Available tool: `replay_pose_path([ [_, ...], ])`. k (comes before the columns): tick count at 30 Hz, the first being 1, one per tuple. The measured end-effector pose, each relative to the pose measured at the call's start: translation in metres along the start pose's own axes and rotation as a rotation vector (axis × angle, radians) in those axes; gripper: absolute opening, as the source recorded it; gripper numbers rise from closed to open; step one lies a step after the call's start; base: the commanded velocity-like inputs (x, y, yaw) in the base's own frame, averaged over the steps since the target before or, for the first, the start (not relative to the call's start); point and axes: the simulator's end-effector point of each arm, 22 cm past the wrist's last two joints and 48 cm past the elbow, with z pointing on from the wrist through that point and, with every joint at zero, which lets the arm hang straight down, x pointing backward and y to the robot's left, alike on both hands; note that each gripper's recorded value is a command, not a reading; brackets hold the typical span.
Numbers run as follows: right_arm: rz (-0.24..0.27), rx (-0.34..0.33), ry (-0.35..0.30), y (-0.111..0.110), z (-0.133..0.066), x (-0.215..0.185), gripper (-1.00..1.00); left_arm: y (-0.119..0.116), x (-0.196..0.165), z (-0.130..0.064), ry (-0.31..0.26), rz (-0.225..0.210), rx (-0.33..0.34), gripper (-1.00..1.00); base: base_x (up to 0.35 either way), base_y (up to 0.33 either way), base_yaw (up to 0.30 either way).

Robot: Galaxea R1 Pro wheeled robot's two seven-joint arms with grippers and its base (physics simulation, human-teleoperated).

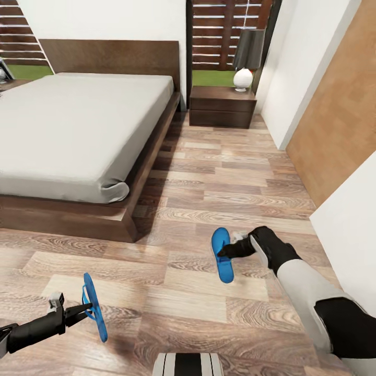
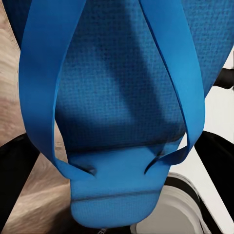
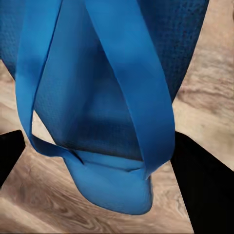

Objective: In the bedroom, move the book from the bed onto either nightstand, and place the two sandals side by side next to the bed.

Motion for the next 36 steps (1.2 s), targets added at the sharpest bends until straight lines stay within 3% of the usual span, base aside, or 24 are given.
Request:
replay_pose_path([
  [5, 0.172, -0.085, -0.112, -0.025, -0.022, -0.01, -1.0, -0.009, -0.004, -0.002, -0.007, 0.02, 0.01, -1.0, 0.0, 0.0, 0.0],
  [7, 0.249, -0.14, -0.141, -0.035, -0.027, -0.004, -1.0, -0.012, -0.005, -0.002, -0.01, 0.027, 0.014, -1.0, 0.0, 0.0, 0.0],
  [8, 0.306, -0.203, -0.176, -0.041, -0.03, 0.002, -1.0, -0.014, -0.006, -0.002, -0.011, 0.031, 0.017, -1.0, 0.0, 0.0, 0.0],
  [12, 0.373, -0.314, -0.225, -0.041, -0.028, 0.026, -1.0, -0.021, -0.008, -0.003, -0.017, 0.046, 0.025, -1.0, 0.0, 0.0, 0.0],
  [18, 0.413, -0.398, -0.257, -0.031, -0.032, 0.048, -1.0, -0.032, -0.012, -0.004, -0.025, 0.067, 0.037, -1.0, 0.0, 0.0, 0.0],
  [23, 0.413, -0.437, -0.275, -0.022, -0.042, 0.049, -1.0, -0.041, -0.015, -0.006, -0.032, 0.085, 0.047, -1.0, 0.0, 0.0, 0.0],
  [31, 0.396, -0.445, -0.3, -0.015, -0.052, 0.051, -1.0, -0.055, -0.019, -0.009, -0.042, 0.112, 0.062, -1.0, 0.0, 0.0, 0.0],
  [36, 0.417, -0.451, -0.322, -0.015, -0.057, 0.057, -1.0, -0.065, -0.021, -0.009, -0.048, 0.128, 0.074, -1.0, 0.0, 0.0, 0.0],
])
